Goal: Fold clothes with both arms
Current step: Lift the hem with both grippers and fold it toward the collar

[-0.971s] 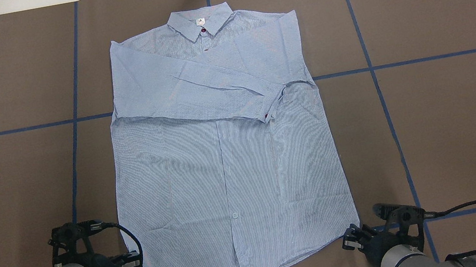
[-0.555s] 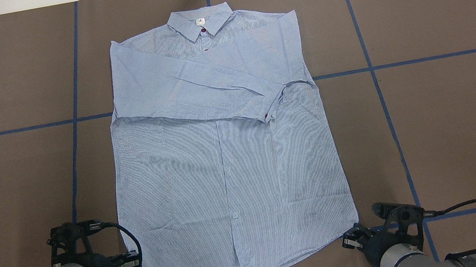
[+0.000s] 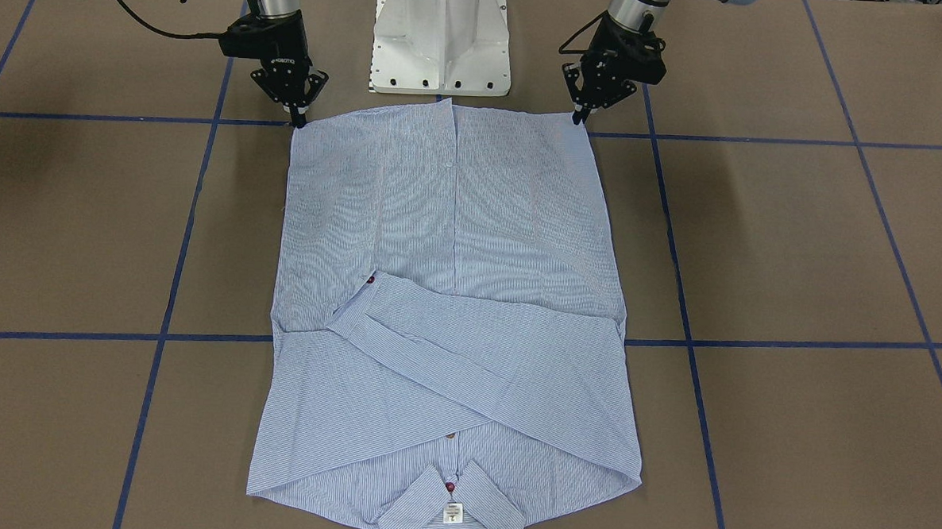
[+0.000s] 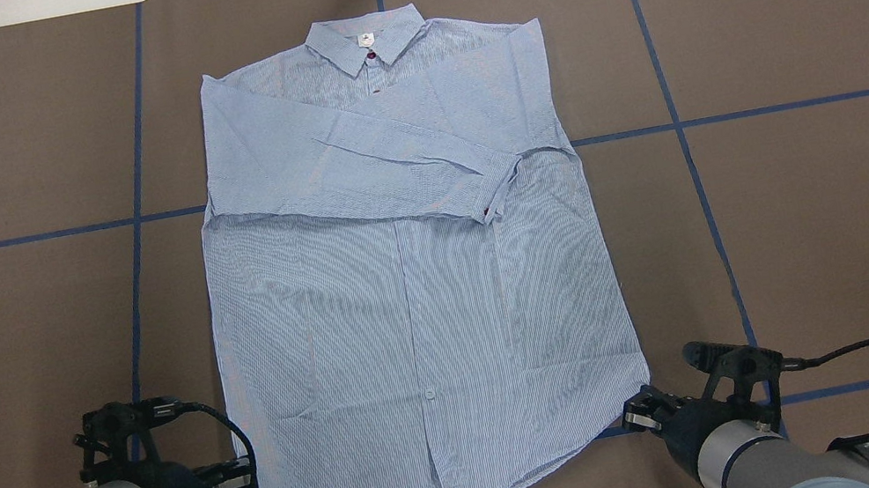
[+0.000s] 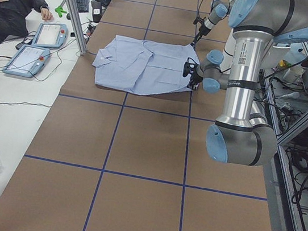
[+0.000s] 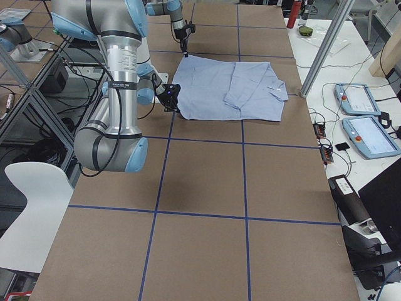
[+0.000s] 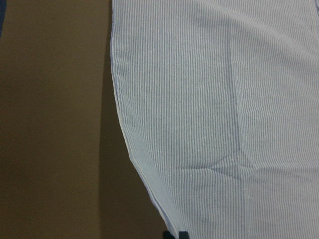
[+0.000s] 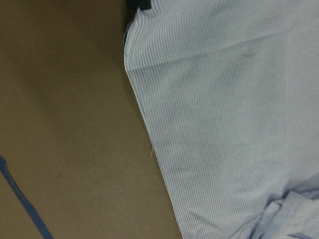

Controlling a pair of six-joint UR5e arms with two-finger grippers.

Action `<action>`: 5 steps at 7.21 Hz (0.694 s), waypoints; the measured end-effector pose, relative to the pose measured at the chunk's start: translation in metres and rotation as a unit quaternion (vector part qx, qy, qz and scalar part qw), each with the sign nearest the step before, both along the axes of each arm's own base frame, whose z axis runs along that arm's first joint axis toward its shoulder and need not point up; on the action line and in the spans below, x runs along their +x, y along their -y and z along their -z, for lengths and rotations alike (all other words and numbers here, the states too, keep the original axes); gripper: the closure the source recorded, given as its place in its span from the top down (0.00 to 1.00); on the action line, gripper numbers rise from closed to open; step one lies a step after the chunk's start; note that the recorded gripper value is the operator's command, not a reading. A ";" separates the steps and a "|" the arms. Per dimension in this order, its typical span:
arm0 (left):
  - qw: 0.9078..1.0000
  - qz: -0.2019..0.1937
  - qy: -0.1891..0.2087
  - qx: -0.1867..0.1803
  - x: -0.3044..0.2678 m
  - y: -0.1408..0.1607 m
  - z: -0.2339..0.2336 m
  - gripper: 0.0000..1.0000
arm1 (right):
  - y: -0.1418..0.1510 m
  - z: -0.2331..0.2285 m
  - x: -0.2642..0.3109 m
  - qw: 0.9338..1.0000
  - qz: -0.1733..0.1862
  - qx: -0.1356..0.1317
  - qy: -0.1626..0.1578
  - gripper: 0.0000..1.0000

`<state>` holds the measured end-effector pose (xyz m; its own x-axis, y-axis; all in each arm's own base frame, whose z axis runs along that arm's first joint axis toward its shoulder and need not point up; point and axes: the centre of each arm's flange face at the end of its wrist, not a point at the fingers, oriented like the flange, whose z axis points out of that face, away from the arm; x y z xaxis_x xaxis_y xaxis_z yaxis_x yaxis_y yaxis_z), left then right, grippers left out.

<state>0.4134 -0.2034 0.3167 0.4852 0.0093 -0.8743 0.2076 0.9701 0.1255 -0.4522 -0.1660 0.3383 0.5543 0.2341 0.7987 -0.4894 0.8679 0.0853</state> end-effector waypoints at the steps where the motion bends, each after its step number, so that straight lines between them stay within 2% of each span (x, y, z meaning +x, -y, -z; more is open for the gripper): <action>1: 1.000 -0.016 -0.017 -0.005 -0.032 -0.008 0.030 0.00 | -0.002 0.036 0.028 1.000 0.012 -0.003 0.004 0.00; 3: 0.997 -0.065 -0.044 -0.027 -0.117 -0.028 0.105 0.00 | -0.019 0.107 0.100 0.998 0.052 -0.019 0.014 0.00; 5: 0.995 -0.081 -0.044 -0.043 -0.148 -0.028 0.124 0.00 | -0.005 0.148 0.141 0.997 0.061 -0.048 0.022 0.00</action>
<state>0.2658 -0.1757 0.1926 0.4048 0.0041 -0.9144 0.0551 0.9981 0.0289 -0.3114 -0.1613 0.1900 0.5486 0.2425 0.8002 -0.3802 0.9247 -0.0195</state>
